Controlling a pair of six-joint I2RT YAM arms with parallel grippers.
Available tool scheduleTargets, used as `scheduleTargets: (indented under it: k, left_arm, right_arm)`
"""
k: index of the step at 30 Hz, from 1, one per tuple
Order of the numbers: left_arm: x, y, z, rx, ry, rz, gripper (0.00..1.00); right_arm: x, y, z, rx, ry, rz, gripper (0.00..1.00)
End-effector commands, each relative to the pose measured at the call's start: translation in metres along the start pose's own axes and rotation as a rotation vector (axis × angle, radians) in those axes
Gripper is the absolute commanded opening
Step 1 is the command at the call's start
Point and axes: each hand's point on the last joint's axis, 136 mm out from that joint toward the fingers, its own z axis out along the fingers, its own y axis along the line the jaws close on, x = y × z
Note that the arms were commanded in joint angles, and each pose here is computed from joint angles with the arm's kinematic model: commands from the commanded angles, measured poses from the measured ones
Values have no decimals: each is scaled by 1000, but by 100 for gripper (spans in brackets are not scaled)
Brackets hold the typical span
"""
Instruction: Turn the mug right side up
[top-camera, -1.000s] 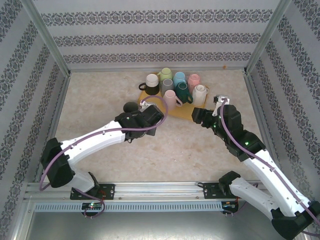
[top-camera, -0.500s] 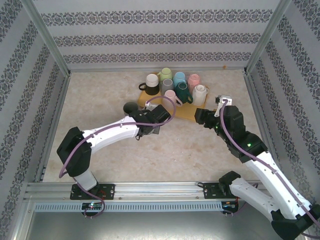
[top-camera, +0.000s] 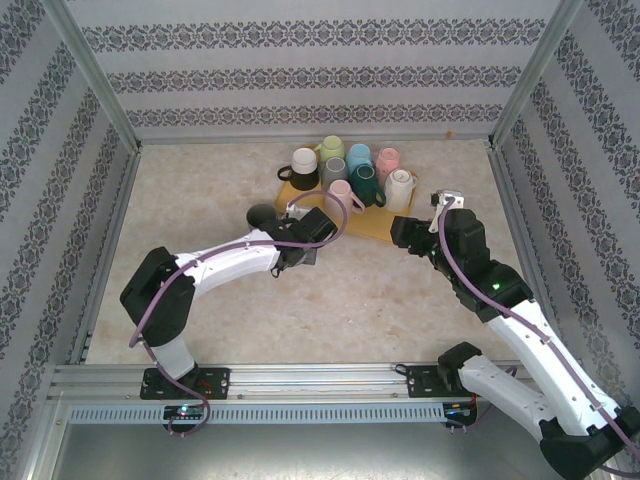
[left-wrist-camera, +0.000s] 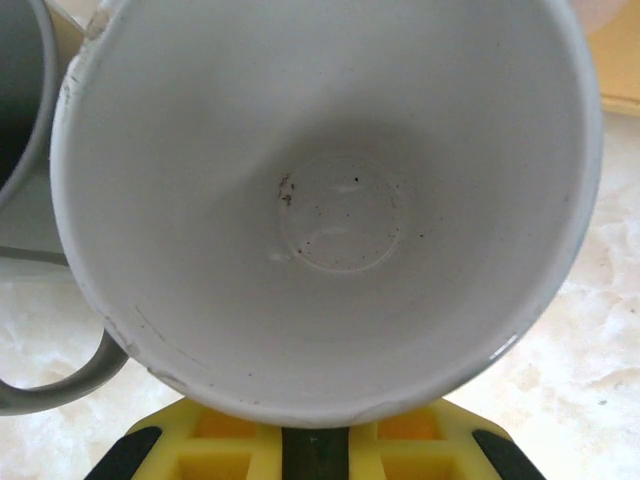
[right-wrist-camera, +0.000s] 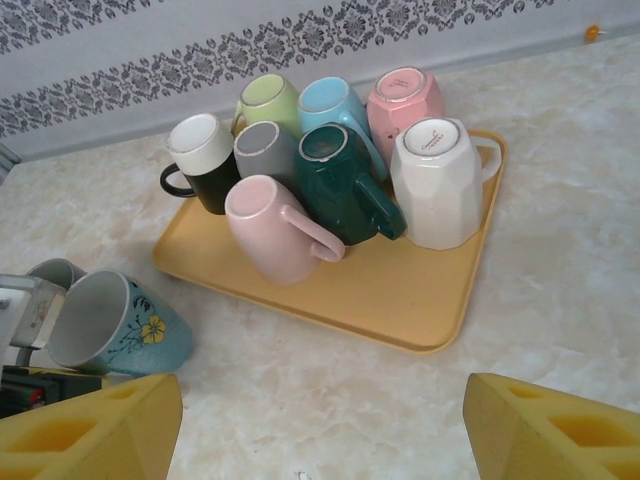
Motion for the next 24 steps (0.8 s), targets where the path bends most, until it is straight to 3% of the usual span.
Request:
scheduleTargets:
  k: [1, 14, 24]
  left_arm:
    - [-10, 8, 5, -34, -46, -36, 0]
    - [4, 19, 15, -52, -8, -43, 3]
    - [6, 16, 11, -11, 2, -65, 22]
  right_arm:
    - [1, 0, 1, -6, 7, -1, 75]
    - [6, 1, 3, -13, 29, 13, 74]
    - [6, 2, 2, -18, 33, 14, 74]
